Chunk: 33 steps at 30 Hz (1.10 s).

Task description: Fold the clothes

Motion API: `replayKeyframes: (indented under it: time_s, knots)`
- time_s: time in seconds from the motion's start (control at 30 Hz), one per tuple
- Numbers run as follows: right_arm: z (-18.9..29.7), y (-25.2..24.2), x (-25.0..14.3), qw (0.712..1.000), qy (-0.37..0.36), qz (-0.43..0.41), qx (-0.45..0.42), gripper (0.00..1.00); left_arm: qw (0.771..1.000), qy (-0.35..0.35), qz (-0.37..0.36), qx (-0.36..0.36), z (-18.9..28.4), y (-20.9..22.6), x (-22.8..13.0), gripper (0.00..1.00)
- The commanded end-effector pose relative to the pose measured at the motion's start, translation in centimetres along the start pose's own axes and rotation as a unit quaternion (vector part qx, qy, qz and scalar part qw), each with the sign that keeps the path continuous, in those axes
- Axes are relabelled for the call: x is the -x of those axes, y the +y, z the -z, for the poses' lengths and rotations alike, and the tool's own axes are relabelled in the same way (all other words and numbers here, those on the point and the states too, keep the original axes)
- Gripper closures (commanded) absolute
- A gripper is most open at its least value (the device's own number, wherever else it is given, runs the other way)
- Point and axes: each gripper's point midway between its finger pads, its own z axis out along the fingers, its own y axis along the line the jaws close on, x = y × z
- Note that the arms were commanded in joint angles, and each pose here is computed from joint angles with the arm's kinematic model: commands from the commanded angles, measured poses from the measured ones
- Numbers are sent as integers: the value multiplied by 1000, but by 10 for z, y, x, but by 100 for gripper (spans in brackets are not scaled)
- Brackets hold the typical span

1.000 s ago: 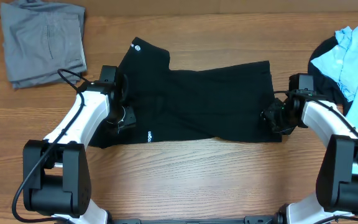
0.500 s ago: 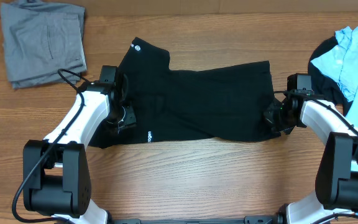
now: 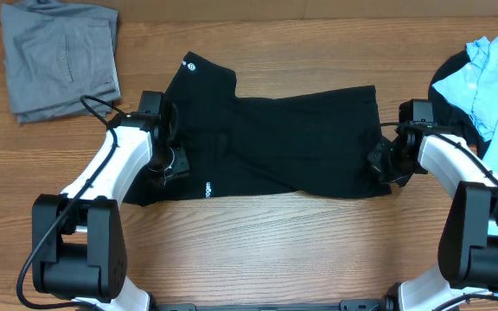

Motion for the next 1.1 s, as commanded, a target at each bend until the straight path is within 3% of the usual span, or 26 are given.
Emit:
replayKeyframes:
  time_s: [0.0, 0.13, 0.33, 0.57, 0.77, 1.07]
  knots:
    - [2, 2, 9, 1000, -12, 0, -6, 83, 1000, 5, -17, -4, -2, -3, -2, 54]
    - [4, -1, 11, 1000, -16, 0, -18, 96, 1000, 6, -21, -4, -2, -3, -2, 55]
    - [12, -3, 14, 999, -17, -5, -34, 96, 1000, 5, -24, -4, -2, -3, -2, 54]
    - [19, 1, 19, 999, -21, -5, -31, 96, 1000, 5, -26, -4, -2, -3, -2, 55]
    - [27, 3, 21, 999, -18, -6, -37, 87, 1000, 3, -26, 0, -2, -2, -1, 54]
    - [29, 1, 19, 999, -13, -6, -41, 83, 1000, 4, -26, 0, -2, -2, -1, 54]
